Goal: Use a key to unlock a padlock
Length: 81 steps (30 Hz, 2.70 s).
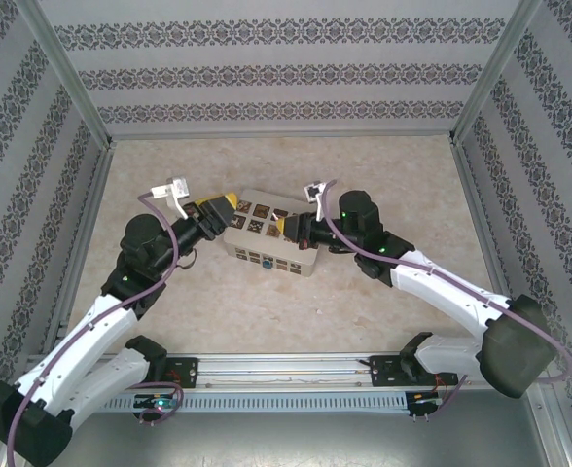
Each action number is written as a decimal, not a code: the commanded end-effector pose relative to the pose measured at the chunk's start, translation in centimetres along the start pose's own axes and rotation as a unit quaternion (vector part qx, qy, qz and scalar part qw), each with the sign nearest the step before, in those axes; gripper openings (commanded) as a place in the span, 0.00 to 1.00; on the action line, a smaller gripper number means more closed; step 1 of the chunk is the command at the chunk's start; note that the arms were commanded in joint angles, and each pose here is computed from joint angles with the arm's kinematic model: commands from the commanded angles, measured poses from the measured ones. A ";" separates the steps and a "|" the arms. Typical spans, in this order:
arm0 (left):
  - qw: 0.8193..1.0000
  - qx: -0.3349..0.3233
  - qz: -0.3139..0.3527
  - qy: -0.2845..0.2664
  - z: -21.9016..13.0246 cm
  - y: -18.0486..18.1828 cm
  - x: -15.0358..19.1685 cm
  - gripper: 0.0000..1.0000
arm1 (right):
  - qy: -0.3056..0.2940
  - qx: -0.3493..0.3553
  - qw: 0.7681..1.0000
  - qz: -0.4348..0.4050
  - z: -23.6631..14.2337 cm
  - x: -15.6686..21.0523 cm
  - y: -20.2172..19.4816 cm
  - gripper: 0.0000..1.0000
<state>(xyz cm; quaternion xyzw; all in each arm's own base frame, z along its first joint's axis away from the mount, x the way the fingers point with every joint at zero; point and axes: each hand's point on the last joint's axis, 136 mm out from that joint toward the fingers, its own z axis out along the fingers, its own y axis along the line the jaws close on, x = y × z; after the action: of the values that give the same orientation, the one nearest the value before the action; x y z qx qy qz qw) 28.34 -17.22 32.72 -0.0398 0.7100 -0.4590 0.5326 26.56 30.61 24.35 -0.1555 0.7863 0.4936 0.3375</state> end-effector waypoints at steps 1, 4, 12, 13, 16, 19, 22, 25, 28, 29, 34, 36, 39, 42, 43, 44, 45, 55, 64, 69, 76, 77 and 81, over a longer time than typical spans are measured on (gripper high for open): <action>0.991 -0.085 0.035 0.102 -1.4 5.0 5.5 0.66 | 0.048 0.033 0.998 0.000 1.0 3.4 -3.2 0.00; 0.984 -0.105 0.017 0.140 -1.9 7.1 8.3 0.71 | 0.050 0.037 0.998 0.022 1.9 4.4 -4.7 0.00; 0.973 -0.116 -0.112 0.164 -1.1 11.9 13.3 0.73 | 0.039 0.036 0.994 0.091 3.3 5.6 -8.7 0.00; 0.973 -0.112 -0.120 0.162 -0.9 12.2 13.5 0.73 | 0.038 0.037 0.994 0.094 3.3 5.5 -9.1 0.00; 0.970 -0.107 -0.135 0.169 -0.2 12.9 14.3 0.73 | 0.039 0.042 0.993 0.099 3.4 5.4 -10.1 0.00; 0.969 -0.099 -0.140 0.176 0.7 13.2 14.8 0.74 | 0.040 0.050 0.992 0.107 3.5 5.4 -11.3 0.00; 0.969 -0.091 -0.146 0.179 1.8 13.5 14.9 0.74 | 0.042 0.059 0.991 0.112 3.4 5.5 -12.3 0.00; 0.968 -0.085 -0.148 0.181 2.9 13.9 15.0 0.74 | 0.045 0.064 0.990 0.115 3.5 5.5 -13.0 0.00; 0.969 -0.081 -0.150 0.179 4.1 14.5 14.7 0.74 | 0.052 0.072 0.989 0.116 3.7 5.7 -13.8 0.00; 0.969 -0.080 -0.152 0.179 4.5 14.8 14.6 0.74 | 0.053 0.074 0.989 0.118 3.7 5.8 -14.1 0.00; 0.969 -0.074 -0.158 0.178 6.2 15.8 13.7 0.74 | 0.058 0.078 0.988 0.121 4.0 5.8 -14.9 0.00; 0.968 -0.073 -0.156 0.181 6.8 16.2 13.6 0.74 | 0.055 0.079 0.988 0.120 4.0 5.5 -15.1 0.00; 0.969 -0.068 -0.157 0.179 7.6 16.5 13.1 0.74 | 0.053 0.077 0.989 0.118 4.1 5.0 -15.3 0.00; 0.969 -0.063 -0.159 0.180 7.6 16.5 13.3 0.74 | 0.049 0.077 0.989 0.115 4.1 4.5 -15.3 0.00; 0.969 -0.064 -0.157 0.181 7.4 16.6 13.5 0.74 | 0.048 0.077 0.989 0.114 4.1 4.4 -15.3 0.00; 0.969 -0.065 -0.153 0.180 7.1 16.5 13.5 0.74 | 0.049 0.078 0.989 0.114 4.1 4.4 -15.4 0.00; 0.970 -0.068 -0.150 0.181 6.6 16.6 13.8 0.74 | 0.049 0.079 0.989 0.114 4.0 4.4 -15.4 0.00; 0.967 -0.113 -0.038 0.224 0.9 16.5 16.7 0.74 | 0.060 0.087 0.988 0.112 3.9 5.2 -15.8 0.00; 0.968 -0.072 -0.023 0.239 1.1 15.0 17.6 0.72 | 0.067 0.094 0.987 0.110 4.0 5.6 -16.3 0.00; 0.965 -0.061 -0.001 0.254 2.8 14.7 18.4 0.70 | 0.068 0.093 0.987 0.109 4.0 5.6 -16.2 0.00; 0.962 -0.053 0.022 0.266 5.1 14.7 20.0 0.69 | 0.072 0.092 0.987 0.110 4.0 5.8 -16.3 0.00; 0.962 -0.053 0.020 0.267 5.3 14.8 20.2 0.69 | 0.073 0.092 0.987 0.110 4.0 5.8 -16.3 0.00; 0.963 -0.051 0.023 0.264 6.4 15.0 20.4 0.64 | 0.075 0.091 0.987 0.110 4.1 5.8 -16.3 0.00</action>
<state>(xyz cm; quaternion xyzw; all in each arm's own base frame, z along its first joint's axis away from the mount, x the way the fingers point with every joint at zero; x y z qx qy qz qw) 29.71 -22.64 5.91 0.0496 0.8677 -0.3986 0.2928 33.60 27.99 11.05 -0.0835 0.8399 0.4667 0.2642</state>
